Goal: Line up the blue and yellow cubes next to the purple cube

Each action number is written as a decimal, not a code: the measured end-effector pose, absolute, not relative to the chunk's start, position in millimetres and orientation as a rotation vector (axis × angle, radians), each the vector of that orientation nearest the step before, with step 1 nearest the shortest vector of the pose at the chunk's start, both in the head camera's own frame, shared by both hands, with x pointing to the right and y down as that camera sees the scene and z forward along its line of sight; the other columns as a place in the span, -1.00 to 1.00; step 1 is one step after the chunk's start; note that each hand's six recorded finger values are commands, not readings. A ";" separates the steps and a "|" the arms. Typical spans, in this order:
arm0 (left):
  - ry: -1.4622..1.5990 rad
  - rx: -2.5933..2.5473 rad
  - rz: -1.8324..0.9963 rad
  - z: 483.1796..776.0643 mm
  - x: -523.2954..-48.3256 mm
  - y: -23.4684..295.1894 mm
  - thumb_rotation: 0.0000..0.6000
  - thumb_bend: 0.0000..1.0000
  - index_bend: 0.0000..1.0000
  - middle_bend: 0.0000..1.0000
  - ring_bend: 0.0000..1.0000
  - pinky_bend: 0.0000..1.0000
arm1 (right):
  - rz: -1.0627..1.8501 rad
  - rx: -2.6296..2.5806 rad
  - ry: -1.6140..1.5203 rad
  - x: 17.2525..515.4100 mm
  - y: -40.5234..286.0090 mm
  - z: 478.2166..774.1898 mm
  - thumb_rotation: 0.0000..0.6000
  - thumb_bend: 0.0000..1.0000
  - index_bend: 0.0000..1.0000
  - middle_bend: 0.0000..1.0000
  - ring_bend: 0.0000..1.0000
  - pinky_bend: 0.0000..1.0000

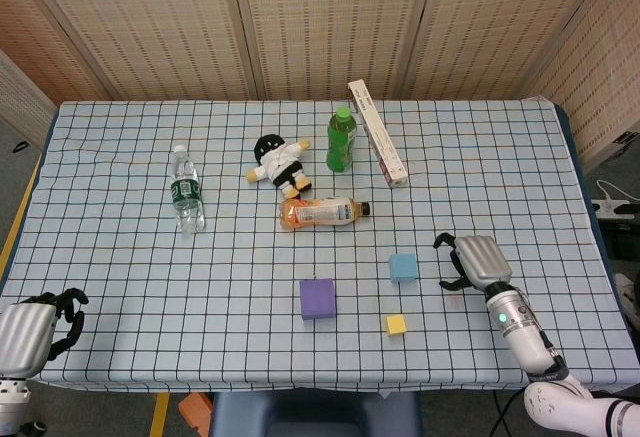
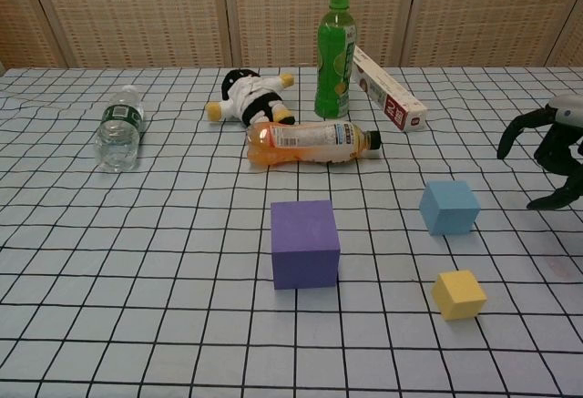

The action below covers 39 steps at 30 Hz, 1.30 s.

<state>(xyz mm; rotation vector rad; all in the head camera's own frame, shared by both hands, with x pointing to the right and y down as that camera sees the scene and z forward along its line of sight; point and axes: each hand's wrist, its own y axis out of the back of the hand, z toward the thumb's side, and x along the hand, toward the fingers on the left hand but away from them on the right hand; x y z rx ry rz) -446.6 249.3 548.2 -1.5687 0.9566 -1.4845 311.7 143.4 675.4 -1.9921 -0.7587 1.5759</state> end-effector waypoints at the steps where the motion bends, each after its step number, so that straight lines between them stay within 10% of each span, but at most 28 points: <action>1: 0.956 -1.569 -1.485 548.4 -446.6 249.3 1.00 -0.01 -0.08 0.22 0.11 0.29 | 1.573 -2.009 -0.758 308.2 143.3 677.0 1.00 -1.00 -0.30 0.68 0.42 1.00; 20: 0.966 -1.571 -1.485 547.3 -447.2 249.0 1.00 -0.01 -0.07 0.23 0.11 0.29 | 1.584 -2.073 -0.725 282.9 142.3 708.8 1.00 -1.00 -0.28 0.68 0.43 1.00; 39: 0.964 -1.582 -1.470 545.4 -444.4 249.2 1.00 -0.01 -0.08 0.24 0.11 0.29 | 1.557 -2.082 -0.799 282.2 139.0 716.9 1.00 -0.98 0.14 0.71 0.46 1.00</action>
